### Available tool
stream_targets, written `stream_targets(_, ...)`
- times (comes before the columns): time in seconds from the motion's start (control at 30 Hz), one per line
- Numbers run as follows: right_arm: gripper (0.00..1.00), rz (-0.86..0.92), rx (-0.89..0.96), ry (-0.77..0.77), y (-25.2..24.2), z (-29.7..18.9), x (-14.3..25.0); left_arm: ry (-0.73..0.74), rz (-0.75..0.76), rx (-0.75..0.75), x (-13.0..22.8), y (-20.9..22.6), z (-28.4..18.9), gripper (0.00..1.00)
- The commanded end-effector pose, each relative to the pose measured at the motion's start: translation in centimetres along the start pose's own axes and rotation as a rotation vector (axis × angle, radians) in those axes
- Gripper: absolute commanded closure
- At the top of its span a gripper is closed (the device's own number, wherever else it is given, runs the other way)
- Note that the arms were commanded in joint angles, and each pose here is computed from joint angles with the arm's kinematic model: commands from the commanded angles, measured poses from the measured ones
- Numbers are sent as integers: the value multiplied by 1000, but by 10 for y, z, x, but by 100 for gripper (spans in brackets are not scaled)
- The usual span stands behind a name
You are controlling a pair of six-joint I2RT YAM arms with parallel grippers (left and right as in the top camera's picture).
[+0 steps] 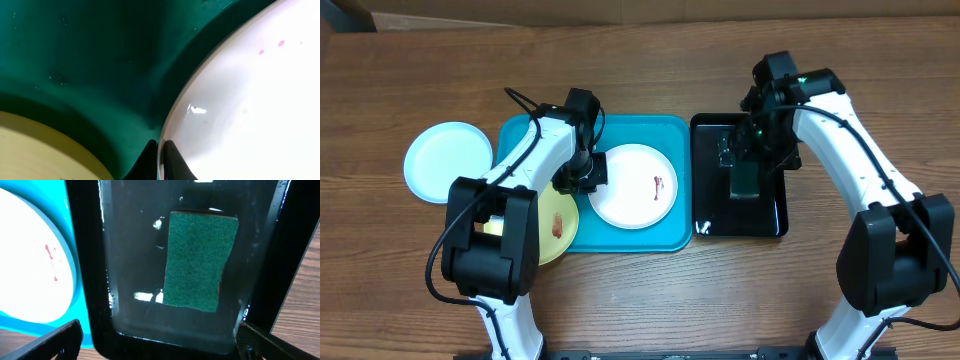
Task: Clean dirty plates on tray and stack at the side
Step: 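Reach the right gripper into the black tray and grasp the sponge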
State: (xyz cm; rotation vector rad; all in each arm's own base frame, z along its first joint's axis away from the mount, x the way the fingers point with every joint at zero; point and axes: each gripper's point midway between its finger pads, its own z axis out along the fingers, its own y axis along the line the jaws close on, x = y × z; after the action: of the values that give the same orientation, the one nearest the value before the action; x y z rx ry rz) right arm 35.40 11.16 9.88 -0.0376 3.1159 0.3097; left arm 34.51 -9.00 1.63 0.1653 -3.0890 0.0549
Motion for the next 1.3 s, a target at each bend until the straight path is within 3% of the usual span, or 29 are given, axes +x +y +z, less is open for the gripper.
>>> stream_targets(0.0, 15, 25, 22, -11, -5, -1, -1, -34, -4, -3, -7, 0, -10, 93)
stream_targets(0.07, 29, 42, 23, -12, -5, -1, -1, -34, -4, -2, -7, 0, -10, 93)
stream_targets(0.17, 31, 94, 67, -23, -13, -1, -3, -33, -4, -3, -7, 0, -10, 93)
stream_targets(0.3, 31, 141, 143, -45, -26, -2, -5, -33, -4, -3, -7, 0, -10, 93)
stream_targets(1.27, 30, 85, 180, 67, -35, 65, -13, -33, -4, 1, -7, 0, -10, 92)
